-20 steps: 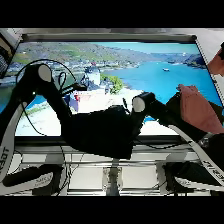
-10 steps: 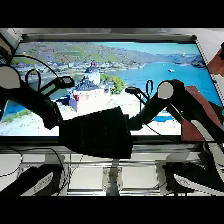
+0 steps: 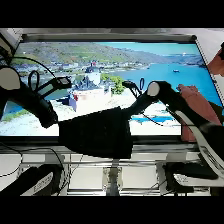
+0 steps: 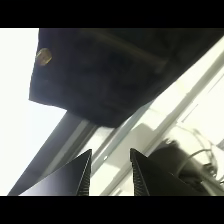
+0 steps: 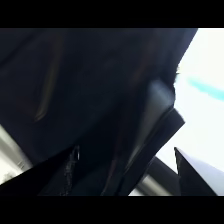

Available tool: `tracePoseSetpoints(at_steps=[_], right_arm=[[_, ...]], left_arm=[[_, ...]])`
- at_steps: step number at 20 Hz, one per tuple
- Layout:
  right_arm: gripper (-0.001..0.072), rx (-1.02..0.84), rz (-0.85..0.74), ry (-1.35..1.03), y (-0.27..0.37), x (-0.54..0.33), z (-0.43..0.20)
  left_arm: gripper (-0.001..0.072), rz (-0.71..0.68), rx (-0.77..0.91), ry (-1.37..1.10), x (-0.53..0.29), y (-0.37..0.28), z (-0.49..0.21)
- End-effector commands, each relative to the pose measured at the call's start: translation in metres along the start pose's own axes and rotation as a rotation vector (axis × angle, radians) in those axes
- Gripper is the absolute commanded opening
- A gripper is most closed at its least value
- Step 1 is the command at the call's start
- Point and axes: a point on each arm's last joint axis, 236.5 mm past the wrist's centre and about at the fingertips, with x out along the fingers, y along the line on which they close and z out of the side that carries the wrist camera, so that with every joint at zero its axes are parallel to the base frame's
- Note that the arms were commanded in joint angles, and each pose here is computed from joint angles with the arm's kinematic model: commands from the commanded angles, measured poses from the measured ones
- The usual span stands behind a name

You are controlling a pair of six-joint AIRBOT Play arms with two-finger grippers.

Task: Fold the clothes and pants, and hang the long-sleeved shirts on hangers.

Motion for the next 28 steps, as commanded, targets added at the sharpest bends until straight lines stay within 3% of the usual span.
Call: tracePoseSetpoints(at_steps=[1,4,6,9,15,20,21,23,25,26,28], right_arm=[[0.0697,0.141,0.084,0.042,-0.025,0.041,0.006],[0.0697,0.210,0.213,-0.091,-0.028,0.029,0.037],[0.0696,0.223,0.187,-0.129,-0.043,0.026,0.044],[0.0696,0.239,0.179,-0.101,-0.053,0.035,0.038],[0.0695,0.263,0.398,0.011,-0.008,0.072,0.028],[0.0671,0.227,0.449,0.032,0.009,0.070,0.025],[0.0622,0.226,0.454,0.035,0.011,0.070,0.024],[0.0414,0.217,0.469,0.047,0.020,0.070,0.022],[0.0064,0.201,0.479,0.065,0.030,0.072,0.019],[0.0014,0.200,0.491,0.077,0.034,0.072,0.017],[0.0014,0.210,0.530,0.088,0.041,0.063,0.015]], left_arm=[[0.0300,0.077,-0.062,0.030,-0.001,0.023,-0.010],[0.0300,0.088,-0.106,0.019,-0.002,0.033,-0.016],[0.0300,0.104,-0.128,-0.003,-0.003,0.040,-0.015],[0.0299,0.108,-0.140,-0.016,-0.003,0.044,-0.015],[0.0299,0.108,-0.142,-0.015,-0.003,0.044,-0.015],[0.0299,0.108,-0.142,-0.016,-0.003,0.044,-0.015],[0.0299,0.108,-0.142,-0.016,-0.003,0.044,-0.015],[0.0299,0.108,-0.142,-0.016,-0.003,0.044,-0.015],[0.0299,0.111,-0.142,-0.018,-0.003,0.045,-0.015],[0.0298,0.111,-0.142,-0.018,-0.003,0.045,-0.015],[0.0299,0.111,-0.142,-0.018,-0.003,0.045,-0.015]])
